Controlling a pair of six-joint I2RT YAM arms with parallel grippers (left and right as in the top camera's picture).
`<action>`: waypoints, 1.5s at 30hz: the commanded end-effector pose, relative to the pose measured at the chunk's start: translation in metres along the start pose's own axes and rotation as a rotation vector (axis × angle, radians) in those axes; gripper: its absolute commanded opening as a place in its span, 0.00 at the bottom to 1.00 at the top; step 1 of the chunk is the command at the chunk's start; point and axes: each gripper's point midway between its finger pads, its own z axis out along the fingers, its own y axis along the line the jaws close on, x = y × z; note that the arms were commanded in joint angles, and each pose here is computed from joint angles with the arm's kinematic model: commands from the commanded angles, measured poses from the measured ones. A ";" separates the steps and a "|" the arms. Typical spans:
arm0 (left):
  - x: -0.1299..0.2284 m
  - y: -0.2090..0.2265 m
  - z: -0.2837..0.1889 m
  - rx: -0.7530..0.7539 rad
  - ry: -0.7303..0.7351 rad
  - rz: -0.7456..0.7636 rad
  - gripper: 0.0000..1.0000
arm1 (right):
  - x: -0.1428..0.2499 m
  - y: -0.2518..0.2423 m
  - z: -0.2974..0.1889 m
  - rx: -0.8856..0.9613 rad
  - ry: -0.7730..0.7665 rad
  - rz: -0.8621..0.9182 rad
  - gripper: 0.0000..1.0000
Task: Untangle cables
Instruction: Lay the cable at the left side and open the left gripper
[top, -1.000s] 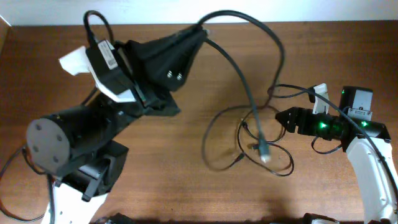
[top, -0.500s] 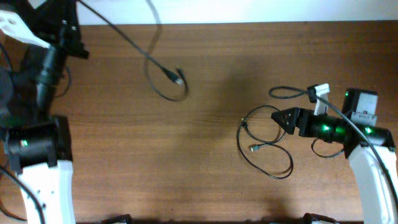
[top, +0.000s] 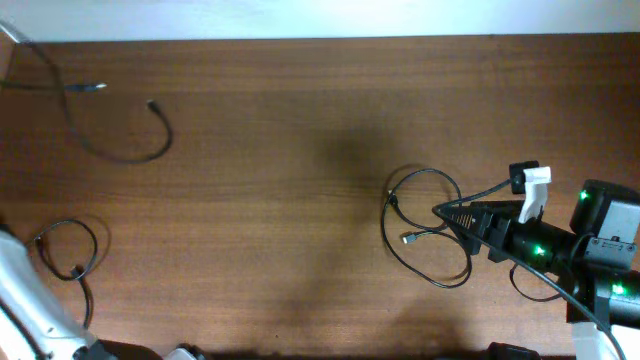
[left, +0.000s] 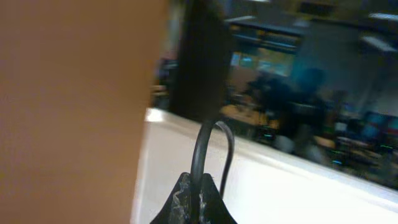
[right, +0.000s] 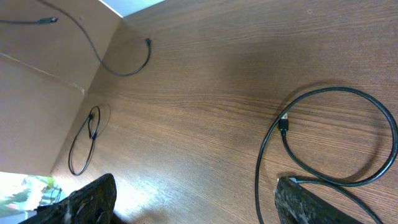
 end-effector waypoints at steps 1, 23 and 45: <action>-0.009 0.050 -0.012 -0.113 -0.012 0.046 0.00 | -0.001 0.006 -0.001 -0.016 -0.005 -0.026 0.80; 0.241 0.075 -0.005 -0.159 0.718 0.064 0.00 | 0.004 0.005 -0.002 -0.015 0.014 -0.008 0.80; 0.392 0.000 -0.045 0.428 1.148 0.797 0.07 | 0.003 0.001 -0.001 0.011 0.011 -0.014 0.80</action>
